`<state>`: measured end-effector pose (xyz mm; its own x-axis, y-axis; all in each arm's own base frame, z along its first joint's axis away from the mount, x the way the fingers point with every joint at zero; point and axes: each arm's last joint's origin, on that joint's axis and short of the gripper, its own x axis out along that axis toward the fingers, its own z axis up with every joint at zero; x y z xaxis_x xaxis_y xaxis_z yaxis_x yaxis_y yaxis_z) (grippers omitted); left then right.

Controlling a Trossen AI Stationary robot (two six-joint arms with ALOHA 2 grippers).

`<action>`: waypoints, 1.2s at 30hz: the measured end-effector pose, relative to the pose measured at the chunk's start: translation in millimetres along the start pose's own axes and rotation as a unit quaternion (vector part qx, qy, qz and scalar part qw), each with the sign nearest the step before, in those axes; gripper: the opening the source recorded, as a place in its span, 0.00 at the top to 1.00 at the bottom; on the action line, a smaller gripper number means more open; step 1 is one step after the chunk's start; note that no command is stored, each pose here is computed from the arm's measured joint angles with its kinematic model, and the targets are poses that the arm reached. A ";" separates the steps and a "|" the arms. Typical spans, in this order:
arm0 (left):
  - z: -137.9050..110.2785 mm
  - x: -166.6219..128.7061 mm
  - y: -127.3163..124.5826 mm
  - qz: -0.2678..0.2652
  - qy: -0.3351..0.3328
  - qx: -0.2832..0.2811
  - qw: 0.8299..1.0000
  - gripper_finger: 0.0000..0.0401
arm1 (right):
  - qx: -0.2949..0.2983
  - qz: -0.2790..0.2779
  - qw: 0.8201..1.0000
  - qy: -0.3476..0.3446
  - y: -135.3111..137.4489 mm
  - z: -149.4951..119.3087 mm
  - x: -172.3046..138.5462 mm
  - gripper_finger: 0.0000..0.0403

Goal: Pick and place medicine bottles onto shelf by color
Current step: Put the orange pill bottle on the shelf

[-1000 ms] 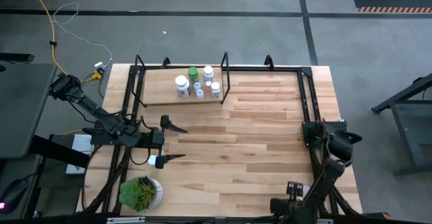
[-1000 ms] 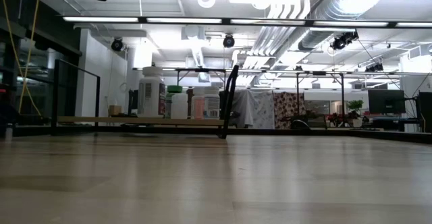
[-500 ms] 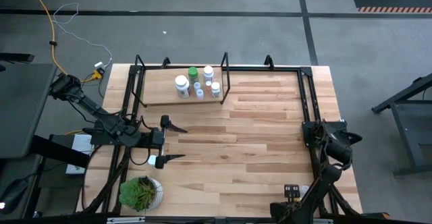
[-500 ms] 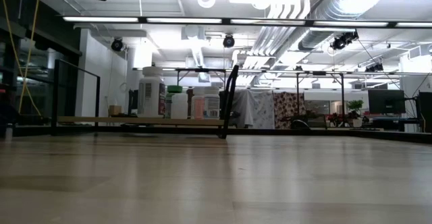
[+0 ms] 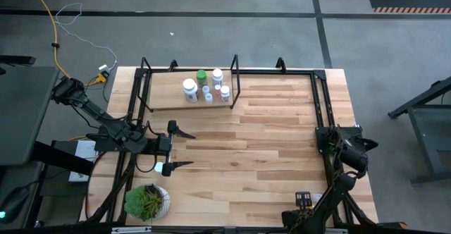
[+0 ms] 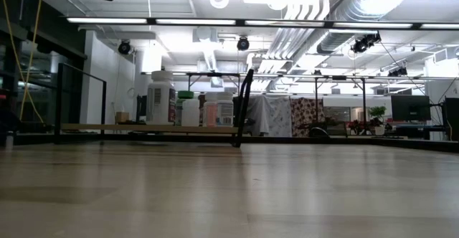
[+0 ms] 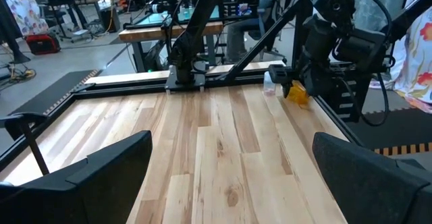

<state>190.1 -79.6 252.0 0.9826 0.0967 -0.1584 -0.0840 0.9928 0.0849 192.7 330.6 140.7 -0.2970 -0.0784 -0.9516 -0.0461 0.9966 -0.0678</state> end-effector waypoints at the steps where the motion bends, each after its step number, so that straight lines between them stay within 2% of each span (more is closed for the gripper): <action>1: 0.1 0.0 0.1 0.000 0.000 0.000 1.000 0.00 | -0.001 0.000 1.000 -0.001 -0.1 0.1 0.3 0.32; 14: 0.1 0.0 0.1 0.000 0.000 0.000 1.000 0.00 | 0.001 -0.018 1.000 0.009 -3.7 -1.8 0.0 0.57; 19: 0.1 -0.1 0.0 0.000 0.000 0.000 1.000 0.00 | -0.001 -0.030 1.000 -0.001 -7.9 3.8 -9.5 0.58; 23: 0.1 0.0 0.1 0.000 0.000 0.000 1.000 0.00 | 0.002 -0.052 0.995 -0.081 -13.3 22.2 -32.5 0.56; 26: 0.1 0.0 0.1 0.000 0.000 0.000 1.000 0.00 | 0.003 -0.084 0.983 -0.164 -19.6 37.6 -52.4 0.56; 30: 0.1 -0.1 0.0 0.000 0.000 0.000 1.000 0.00 | 0.022 -0.156 0.952 -0.261 -34.3 53.5 -70.9 0.56; 33: 0.1 -0.1 0.0 0.000 0.000 0.000 1.000 0.00 | 0.052 -0.201 0.928 -0.311 -49.5 55.2 -75.7 0.56; 36: 0.1 -0.1 0.0 0.000 0.000 -0.004 1.000 0.00 | 0.087 -0.202 0.916 -0.335 -66.5 49.2 -71.2 0.56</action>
<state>190.0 -79.7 252.0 0.9827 0.0963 -0.1581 -0.0850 0.9934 0.0768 263.9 271.0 198.2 0.3661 -0.4677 -0.8045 0.1461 0.8827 -0.4467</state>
